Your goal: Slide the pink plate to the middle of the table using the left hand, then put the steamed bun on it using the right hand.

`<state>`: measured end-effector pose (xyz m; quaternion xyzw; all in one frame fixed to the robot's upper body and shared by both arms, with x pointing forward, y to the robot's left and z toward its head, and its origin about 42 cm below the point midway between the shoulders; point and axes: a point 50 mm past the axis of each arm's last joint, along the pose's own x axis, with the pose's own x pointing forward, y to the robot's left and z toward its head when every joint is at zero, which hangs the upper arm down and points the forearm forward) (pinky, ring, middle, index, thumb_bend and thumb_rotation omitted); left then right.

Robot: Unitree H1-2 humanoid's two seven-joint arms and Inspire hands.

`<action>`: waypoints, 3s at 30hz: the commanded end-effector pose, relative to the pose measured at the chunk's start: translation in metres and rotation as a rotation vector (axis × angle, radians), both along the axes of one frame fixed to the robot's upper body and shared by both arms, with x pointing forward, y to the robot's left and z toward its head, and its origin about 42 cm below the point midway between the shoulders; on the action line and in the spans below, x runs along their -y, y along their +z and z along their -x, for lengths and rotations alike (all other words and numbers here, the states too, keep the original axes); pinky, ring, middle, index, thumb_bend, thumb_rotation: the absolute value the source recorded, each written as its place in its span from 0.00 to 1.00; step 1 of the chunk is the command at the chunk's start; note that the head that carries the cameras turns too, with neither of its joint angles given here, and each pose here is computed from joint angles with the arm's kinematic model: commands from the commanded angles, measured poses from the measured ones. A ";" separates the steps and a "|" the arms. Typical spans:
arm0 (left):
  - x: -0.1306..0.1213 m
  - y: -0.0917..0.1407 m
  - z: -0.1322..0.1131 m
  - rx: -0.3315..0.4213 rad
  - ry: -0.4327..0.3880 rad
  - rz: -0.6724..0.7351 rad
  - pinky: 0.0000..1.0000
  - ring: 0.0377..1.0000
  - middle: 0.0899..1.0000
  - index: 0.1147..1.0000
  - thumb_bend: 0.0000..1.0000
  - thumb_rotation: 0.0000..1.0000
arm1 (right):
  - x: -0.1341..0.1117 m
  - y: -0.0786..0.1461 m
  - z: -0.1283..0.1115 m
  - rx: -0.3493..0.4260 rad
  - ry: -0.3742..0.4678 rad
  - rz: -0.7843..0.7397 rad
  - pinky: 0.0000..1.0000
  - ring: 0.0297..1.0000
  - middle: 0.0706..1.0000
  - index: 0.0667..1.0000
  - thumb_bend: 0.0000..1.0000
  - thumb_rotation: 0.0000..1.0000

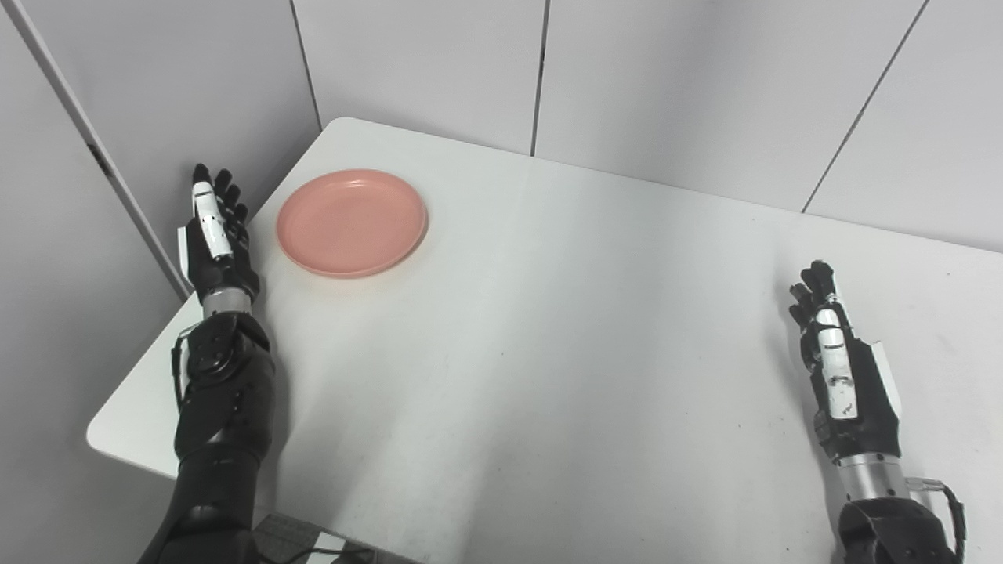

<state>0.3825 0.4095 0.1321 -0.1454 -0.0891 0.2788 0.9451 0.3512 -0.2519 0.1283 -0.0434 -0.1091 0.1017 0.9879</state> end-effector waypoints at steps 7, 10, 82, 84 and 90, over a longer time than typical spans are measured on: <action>0.010 0.011 -0.016 -0.002 -0.063 -0.027 1.00 0.97 0.95 0.96 0.52 1.00 | 0.011 -0.033 0.024 -0.109 -0.021 -0.003 1.00 1.00 1.00 1.00 0.18 1.00; 0.015 0.009 -0.018 -0.017 -0.080 -0.040 1.00 0.96 0.94 0.95 0.53 1.00 | 0.011 -0.033 0.025 -0.110 -0.022 -0.004 1.00 1.00 1.00 1.00 0.18 1.00; 0.161 -0.009 -0.034 -0.130 -0.724 -0.051 0.97 0.94 0.94 0.95 0.53 1.00 | -0.020 -0.036 0.032 -0.141 -0.033 0.014 1.00 1.00 1.00 1.00 0.23 1.00; 0.171 -0.008 -0.031 -0.130 -0.753 -0.019 0.98 0.94 0.93 0.94 0.53 1.00 | -0.020 -0.036 0.033 -0.140 -0.033 0.015 1.00 1.00 1.00 1.00 0.24 1.00; 0.197 -0.004 -0.021 -0.120 -0.849 0.039 0.99 0.95 0.95 0.96 0.51 1.00 | -0.022 -0.036 0.033 -0.139 -0.036 0.013 1.00 1.00 1.00 1.00 0.22 1.00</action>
